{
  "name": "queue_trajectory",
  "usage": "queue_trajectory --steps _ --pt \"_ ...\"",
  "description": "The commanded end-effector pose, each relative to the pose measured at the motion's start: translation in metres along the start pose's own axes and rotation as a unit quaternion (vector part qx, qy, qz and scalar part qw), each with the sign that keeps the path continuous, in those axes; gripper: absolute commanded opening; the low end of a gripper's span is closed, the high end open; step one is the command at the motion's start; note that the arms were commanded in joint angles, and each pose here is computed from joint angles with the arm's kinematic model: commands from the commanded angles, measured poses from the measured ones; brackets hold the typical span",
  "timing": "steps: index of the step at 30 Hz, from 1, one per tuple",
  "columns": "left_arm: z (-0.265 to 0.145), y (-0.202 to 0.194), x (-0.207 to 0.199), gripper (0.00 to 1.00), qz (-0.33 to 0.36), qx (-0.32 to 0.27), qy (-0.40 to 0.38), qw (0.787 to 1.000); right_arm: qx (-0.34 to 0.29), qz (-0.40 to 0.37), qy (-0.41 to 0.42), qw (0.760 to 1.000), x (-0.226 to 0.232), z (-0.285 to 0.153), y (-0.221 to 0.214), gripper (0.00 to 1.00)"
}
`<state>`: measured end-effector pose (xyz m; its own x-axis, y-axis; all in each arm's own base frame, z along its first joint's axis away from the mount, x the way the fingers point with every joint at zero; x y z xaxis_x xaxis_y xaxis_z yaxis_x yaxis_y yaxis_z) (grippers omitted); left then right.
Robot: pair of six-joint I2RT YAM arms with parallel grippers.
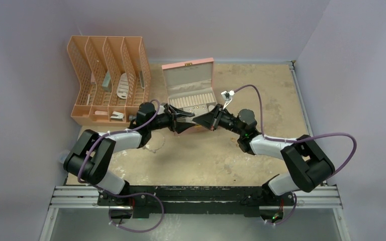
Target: Organize the mixed jewelry
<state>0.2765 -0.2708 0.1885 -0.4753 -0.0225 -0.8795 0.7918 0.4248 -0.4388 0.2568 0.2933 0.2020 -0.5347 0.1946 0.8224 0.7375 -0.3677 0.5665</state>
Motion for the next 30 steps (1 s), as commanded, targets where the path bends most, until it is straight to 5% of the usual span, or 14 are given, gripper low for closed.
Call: queue_trajectory --steps 1,12,30 --pt "-0.006 -0.012 -0.016 0.43 0.017 0.013 -0.032 0.999 -0.047 -0.033 0.029 0.998 0.022 0.002 0.023 0.0" --pt "-0.009 -0.015 -0.017 0.32 0.016 0.019 -0.041 0.999 -0.056 -0.023 0.027 0.998 0.016 0.001 0.02 0.0" --pt "-0.013 -0.019 -0.021 0.35 0.016 0.021 -0.053 0.998 -0.071 -0.032 0.039 0.996 0.019 -0.008 0.017 0.0"
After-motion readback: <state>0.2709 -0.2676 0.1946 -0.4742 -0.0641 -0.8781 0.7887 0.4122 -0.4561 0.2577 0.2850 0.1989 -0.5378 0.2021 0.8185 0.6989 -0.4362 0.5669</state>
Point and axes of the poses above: each gripper's point midway between its finger pads, its own z axis out along the fingers, its own x axis along the line the jaws close on, y = z × x, the point moved 2 cm from there along -z, back along the fingers, and after that the axes turned 5 degrees about z, right-handed, at the moved point
